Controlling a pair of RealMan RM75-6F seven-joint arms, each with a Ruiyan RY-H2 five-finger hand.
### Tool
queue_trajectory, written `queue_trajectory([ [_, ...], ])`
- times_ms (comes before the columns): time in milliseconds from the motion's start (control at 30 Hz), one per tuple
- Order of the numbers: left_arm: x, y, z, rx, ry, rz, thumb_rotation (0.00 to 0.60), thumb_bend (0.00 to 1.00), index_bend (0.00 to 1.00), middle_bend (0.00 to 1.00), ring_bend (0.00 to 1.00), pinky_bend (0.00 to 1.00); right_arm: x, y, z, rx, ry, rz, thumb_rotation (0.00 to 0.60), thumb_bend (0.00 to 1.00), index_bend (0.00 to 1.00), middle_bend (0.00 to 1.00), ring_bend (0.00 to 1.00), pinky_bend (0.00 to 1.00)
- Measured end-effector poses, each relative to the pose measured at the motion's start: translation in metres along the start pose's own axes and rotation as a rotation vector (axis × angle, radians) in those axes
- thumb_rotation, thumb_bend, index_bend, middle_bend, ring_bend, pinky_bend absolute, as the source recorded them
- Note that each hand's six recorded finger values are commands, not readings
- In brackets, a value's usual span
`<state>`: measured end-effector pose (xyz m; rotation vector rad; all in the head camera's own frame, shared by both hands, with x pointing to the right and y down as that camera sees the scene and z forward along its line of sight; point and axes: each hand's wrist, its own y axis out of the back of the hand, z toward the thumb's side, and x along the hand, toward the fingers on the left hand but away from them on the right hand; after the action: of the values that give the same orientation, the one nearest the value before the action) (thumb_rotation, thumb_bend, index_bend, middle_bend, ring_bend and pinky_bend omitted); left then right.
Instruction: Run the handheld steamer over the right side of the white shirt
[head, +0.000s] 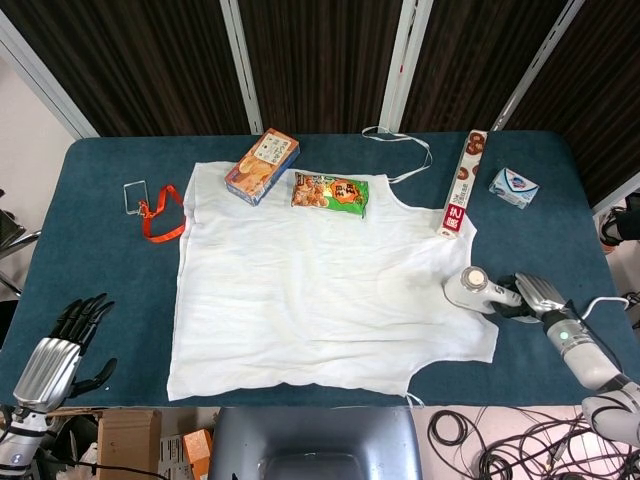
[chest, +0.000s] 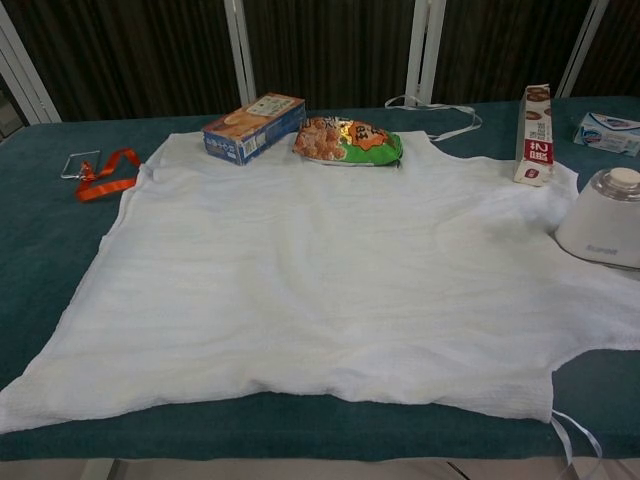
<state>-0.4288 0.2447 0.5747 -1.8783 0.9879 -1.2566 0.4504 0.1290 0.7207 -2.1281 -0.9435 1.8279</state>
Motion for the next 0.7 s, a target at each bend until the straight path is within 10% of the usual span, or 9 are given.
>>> queue_trajectory([
  [333, 0.001, 0.0, -0.001, 0.0, 0.004, -0.002, 0.6, 0.36, 0.0, 0.0, 0.0, 0.02, -0.006, 0.003, 0.016, -0.132, 0.078, -0.079, 0.6, 0.88, 1.0, 1.0, 1.0, 1.0],
  [700, 0.002, -0.001, -0.001, 0.002, 0.003, -0.009, 0.6, 0.36, 0.0, 0.0, 0.0, 0.02, -0.014, 0.013, 0.059, -0.185, 0.192, -0.076, 0.6, 0.9, 1.0, 1.0, 1.0, 1.0],
])
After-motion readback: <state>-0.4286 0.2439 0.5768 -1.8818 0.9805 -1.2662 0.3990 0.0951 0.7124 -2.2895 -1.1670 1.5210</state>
